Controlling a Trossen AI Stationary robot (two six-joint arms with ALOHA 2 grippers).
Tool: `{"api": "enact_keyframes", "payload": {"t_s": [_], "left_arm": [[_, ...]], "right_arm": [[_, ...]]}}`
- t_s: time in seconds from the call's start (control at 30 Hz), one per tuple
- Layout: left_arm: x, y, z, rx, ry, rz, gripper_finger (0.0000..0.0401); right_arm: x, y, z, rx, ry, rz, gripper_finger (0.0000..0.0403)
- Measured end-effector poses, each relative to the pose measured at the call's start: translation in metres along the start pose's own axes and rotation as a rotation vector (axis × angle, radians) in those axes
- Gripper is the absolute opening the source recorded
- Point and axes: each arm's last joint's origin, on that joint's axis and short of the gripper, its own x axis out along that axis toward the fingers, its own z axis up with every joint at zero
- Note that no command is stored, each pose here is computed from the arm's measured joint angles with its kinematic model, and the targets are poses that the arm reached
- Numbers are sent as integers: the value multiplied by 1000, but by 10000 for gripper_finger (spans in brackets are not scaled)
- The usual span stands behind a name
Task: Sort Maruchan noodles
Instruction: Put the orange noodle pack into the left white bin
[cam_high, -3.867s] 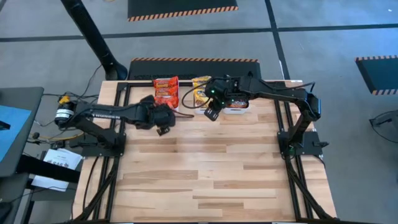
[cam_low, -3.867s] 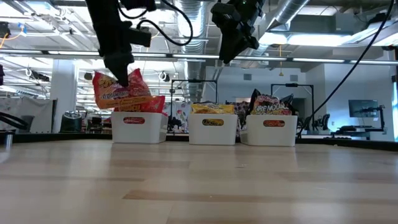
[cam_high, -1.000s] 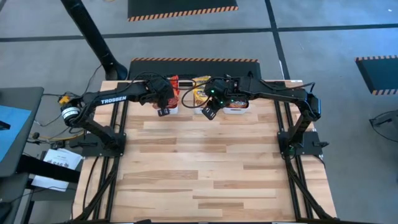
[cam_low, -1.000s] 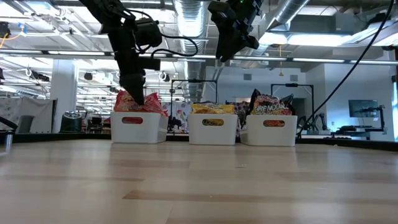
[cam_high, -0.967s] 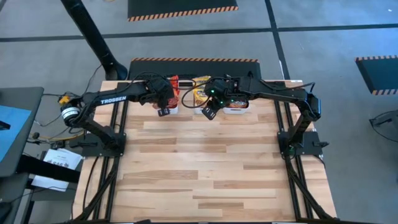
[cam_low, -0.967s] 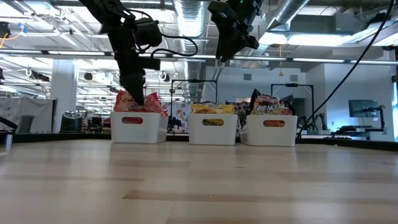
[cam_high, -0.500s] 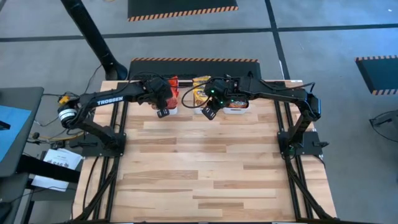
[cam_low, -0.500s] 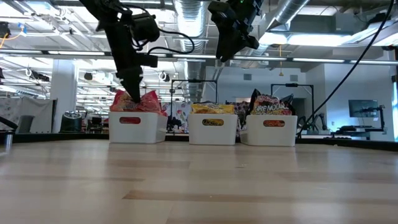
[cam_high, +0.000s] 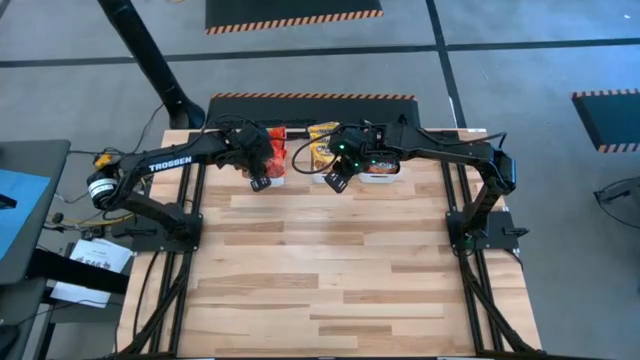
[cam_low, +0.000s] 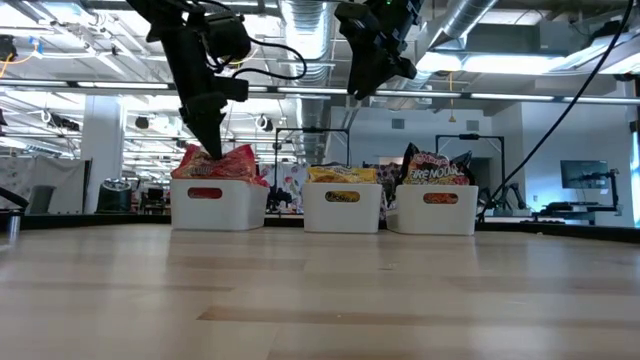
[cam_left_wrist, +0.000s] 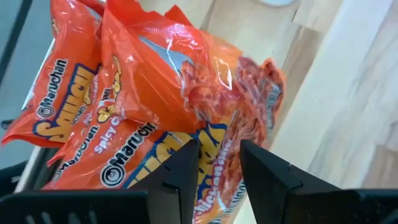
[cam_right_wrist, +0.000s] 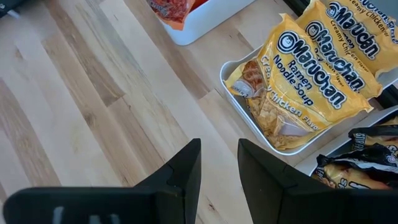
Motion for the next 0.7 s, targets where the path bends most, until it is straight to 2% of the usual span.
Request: {"api": "enact_keyframes", "payload": {"t_s": [0.27,0.47,0.7], "left_arm": [[-1,-2,1,-87,-18,-77,105],[-4,0,4,-72,-14,-47,105],[-28,7,21,-68,-53,-35,105]], "right_arm": [[0,0,0,0,2,-1,132],[0,0,0,0,2,-1,132],[0,0,0,0,2,-1,132]]}}
